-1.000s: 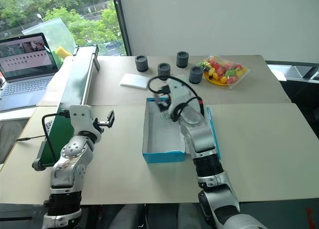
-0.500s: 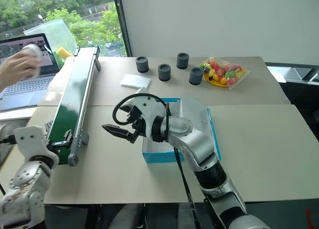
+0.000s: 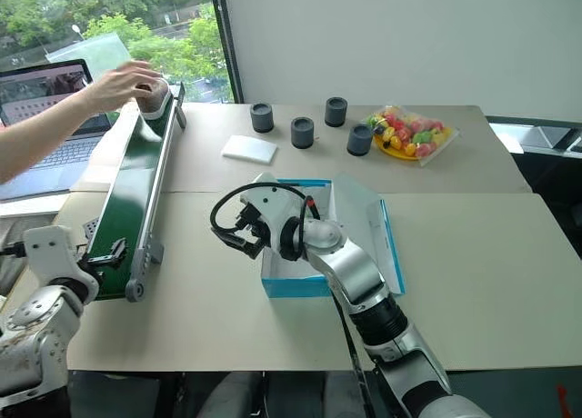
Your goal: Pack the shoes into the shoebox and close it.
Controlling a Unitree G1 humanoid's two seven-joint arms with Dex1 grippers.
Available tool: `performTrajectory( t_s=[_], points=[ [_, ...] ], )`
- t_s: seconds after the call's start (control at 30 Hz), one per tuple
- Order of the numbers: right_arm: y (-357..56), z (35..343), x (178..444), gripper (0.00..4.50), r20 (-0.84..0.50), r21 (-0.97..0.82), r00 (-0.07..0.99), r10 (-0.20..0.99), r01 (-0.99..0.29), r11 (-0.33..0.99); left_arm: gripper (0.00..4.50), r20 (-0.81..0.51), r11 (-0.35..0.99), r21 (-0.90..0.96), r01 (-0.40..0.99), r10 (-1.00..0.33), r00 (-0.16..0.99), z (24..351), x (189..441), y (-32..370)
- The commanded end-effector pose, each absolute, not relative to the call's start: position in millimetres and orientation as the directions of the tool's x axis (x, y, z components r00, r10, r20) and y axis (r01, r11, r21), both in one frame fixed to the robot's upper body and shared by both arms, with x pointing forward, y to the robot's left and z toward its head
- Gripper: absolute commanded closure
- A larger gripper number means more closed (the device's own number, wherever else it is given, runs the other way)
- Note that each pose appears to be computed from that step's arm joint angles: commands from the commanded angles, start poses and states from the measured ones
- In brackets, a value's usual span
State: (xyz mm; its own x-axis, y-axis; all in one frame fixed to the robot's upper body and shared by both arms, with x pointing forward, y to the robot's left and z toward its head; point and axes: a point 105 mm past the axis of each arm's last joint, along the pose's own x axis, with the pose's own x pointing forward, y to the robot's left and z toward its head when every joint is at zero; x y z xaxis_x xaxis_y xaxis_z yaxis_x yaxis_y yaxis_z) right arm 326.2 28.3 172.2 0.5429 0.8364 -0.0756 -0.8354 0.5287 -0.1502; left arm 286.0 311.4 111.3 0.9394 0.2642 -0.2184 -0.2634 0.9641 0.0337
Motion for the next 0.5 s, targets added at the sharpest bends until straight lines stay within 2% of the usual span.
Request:
performTrajectory(
  t_s=[0.03, 0.5],
  points=[
    [24.8, 194.7, 333.5, 0.03, 0.008, -0.177, 0.584, 0.812, -0.798, 0.576, 0.00, -0.190, 0.959, 0.035, -0.282, 0.284, 0.940, 114.0, 293.1, 313.1],
    [10.3, 193.6, 341.3, 0.03, -0.008, -0.210, 0.632, 0.775, -0.759, 0.616, 0.00, -0.207, 0.967, 0.014, -0.253, 0.250, 0.946, 103.5, 302.9, 297.9]
  ],
)
